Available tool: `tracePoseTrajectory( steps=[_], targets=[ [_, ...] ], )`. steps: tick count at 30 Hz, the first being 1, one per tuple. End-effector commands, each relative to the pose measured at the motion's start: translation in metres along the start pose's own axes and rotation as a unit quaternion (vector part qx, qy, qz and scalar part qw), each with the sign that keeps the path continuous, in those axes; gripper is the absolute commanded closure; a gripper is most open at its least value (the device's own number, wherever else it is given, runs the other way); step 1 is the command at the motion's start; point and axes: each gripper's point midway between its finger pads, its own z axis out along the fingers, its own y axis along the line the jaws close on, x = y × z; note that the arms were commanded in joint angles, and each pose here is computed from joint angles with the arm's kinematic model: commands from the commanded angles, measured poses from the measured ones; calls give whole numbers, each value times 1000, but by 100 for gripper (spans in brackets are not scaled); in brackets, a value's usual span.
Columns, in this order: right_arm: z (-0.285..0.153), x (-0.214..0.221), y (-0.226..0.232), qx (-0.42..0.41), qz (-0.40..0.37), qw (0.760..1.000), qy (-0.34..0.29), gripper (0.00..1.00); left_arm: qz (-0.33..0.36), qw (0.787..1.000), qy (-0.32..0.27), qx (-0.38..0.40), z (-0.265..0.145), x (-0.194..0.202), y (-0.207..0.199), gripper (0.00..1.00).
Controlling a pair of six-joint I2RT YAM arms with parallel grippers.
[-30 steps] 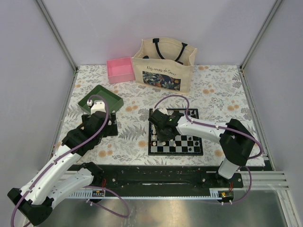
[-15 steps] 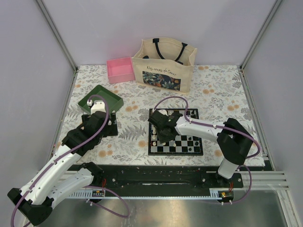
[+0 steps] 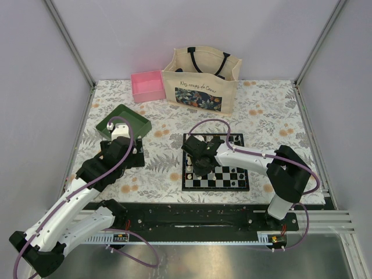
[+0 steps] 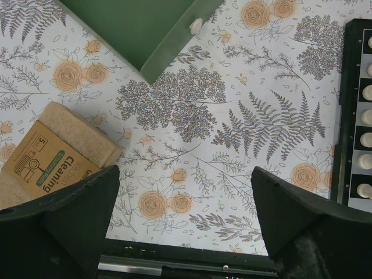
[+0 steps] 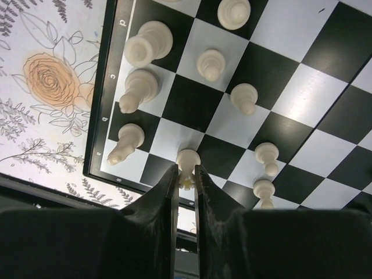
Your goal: Set up the chess pieces on the board
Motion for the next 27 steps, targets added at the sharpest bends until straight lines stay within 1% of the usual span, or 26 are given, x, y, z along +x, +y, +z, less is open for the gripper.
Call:
tracePoseTrajectory(
  steps=[1,12,27],
  targets=[
    [-16,-4,20,-39,2,999,-21,82,-17,1000,-22,5,-4,-14,-2,1],
    [-18,1,48,-55,-16,998,-22,82,-17,1000,-21,7,-4,-14,-3,1],
    [-14,0,67,-66,-30,997,-20,82,-16,1000,-21,6,-4,-14,-2,1]
  ],
)
